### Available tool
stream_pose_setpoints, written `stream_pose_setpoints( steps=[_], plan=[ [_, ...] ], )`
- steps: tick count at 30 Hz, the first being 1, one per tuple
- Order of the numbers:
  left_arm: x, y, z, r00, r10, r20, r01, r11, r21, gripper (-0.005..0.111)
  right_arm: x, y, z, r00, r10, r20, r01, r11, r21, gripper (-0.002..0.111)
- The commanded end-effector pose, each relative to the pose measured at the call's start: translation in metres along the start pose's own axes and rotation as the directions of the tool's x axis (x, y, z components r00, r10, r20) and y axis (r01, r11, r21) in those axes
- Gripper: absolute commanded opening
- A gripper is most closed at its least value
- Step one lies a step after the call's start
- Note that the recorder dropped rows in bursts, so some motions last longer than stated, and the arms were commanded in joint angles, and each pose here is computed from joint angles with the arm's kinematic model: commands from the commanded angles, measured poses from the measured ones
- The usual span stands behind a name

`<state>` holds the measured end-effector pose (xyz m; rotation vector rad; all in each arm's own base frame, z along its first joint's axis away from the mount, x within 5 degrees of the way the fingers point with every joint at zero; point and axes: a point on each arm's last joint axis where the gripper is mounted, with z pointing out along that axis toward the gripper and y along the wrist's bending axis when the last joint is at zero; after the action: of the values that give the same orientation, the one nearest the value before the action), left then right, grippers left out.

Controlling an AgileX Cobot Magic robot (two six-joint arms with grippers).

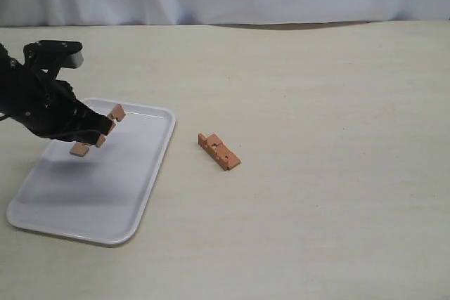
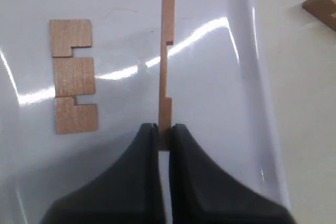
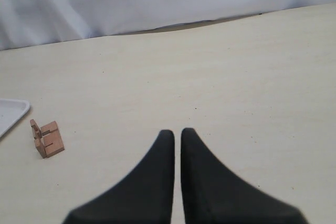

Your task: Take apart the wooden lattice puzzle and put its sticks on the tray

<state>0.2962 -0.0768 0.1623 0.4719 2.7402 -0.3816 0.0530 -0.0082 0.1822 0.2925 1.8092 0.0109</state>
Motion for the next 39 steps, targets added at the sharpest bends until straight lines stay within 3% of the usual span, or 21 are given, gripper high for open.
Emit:
stream_pose_setpoints(
  steps=[1,7,13,16,20,26,29,34,39],
  plan=[
    [0.0,0.002,0.001,1.0,-0.007,0.029,0.008,1.0,-0.018,0.002,0.0,0.0,0.0,1.0,0.004,0.006,-0.004,1.0,0.001,0.004],
    [0.0,0.005,0.007,0.999,-0.012,0.031,0.013,0.999,-0.031,0.037,0.0,0.0,0.0,1.0,0.004,0.006,-0.004,1.0,0.001,0.004],
    [-0.01,0.002,0.003,0.998,-0.035,0.047,0.035,0.999,0.001,0.056,0.0,0.0,0.0,1.0,0.004,0.006,-0.004,1.0,0.001,0.004],
    [-0.027,-0.012,-0.008,0.992,-0.117,0.05,0.11,0.986,0.128,0.055,0.0,0.0,0.0,1.0,0.004,0.006,-0.004,1.0,0.001,0.004],
    [-0.042,-0.054,-0.015,0.998,0.053,0.021,-0.056,0.98,0.194,0.048,0.0,0.0,0.0,1.0,0.004,0.006,-0.004,1.0,0.001,0.004],
    [-0.051,-0.118,-0.009,0.941,0.321,0.107,-0.326,0.945,0.032,0.048,0.0,0.0,0.0,1.0,0.004,0.006,-0.004,1.0,0.001,0.004],
    [-0.053,-0.142,-0.001,0.933,0.338,0.122,-0.337,0.941,-0.029,0.049,0.0,0.0,0.0,1.0,0.004,0.006,-0.004,1.0,0.001,0.004],
    [-0.059,-0.16,0.018,0.94,0.34,0.034,-0.337,0.939,-0.06,0.049,0.0,0.0,0.0,1.0,0.004,0.006,-0.004,1.0,0.001,0.004],
    [-0.06,-0.163,0.044,0.945,0.318,-0.072,-0.322,0.945,-0.059,0.049,0.0,0.0,0.0,1.0,0.004,0.006,-0.004,1.0,0.001,0.004]
  ],
)
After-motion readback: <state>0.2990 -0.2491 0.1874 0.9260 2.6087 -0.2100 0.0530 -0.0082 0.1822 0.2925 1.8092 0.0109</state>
